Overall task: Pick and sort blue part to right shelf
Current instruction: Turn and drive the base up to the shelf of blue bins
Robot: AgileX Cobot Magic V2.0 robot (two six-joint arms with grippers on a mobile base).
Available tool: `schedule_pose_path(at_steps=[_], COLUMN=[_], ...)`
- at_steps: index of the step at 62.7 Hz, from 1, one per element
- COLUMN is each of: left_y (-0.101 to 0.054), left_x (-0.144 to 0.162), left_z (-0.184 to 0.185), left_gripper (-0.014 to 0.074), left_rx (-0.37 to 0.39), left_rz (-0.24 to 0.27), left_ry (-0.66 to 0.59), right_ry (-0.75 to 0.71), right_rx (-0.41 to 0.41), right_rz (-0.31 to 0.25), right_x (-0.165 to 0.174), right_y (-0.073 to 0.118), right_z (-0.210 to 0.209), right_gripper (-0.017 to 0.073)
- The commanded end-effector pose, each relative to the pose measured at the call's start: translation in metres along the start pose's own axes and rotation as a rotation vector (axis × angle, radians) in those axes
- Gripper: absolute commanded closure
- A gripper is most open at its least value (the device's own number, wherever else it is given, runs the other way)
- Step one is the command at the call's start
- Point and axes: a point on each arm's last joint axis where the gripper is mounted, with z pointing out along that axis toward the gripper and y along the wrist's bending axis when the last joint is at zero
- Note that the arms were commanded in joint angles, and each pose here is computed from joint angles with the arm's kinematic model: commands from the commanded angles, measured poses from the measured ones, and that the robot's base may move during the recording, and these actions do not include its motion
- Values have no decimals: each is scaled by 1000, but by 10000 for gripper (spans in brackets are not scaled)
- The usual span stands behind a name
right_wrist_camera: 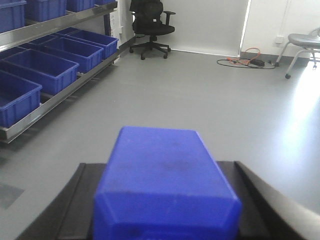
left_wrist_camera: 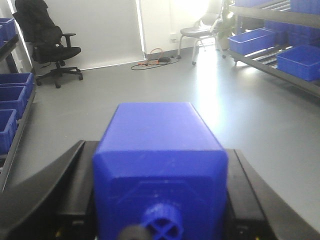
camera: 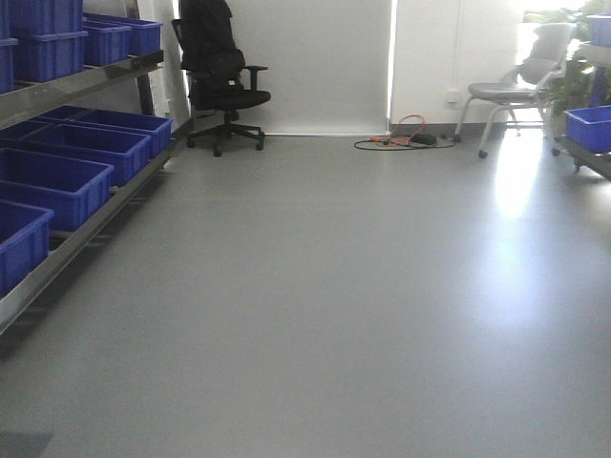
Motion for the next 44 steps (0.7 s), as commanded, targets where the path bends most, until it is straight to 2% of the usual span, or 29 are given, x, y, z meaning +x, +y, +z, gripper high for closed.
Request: schedule_pose_path(at_steps=[1, 44], left_y=[1, 1], left_x=[-15, -15], left_z=[-8, -8], left_gripper=[272, 272], left_rx=[7, 6], left_rz=[-11, -9], left_ry=[-128, -129], right_ry=[-102, -102], right_rx=[2, 2], right_rz=[-16, -16], right_x=[-16, -16], right_y=[0, 0], right_z=[-2, -2], right_gripper=[365, 365])
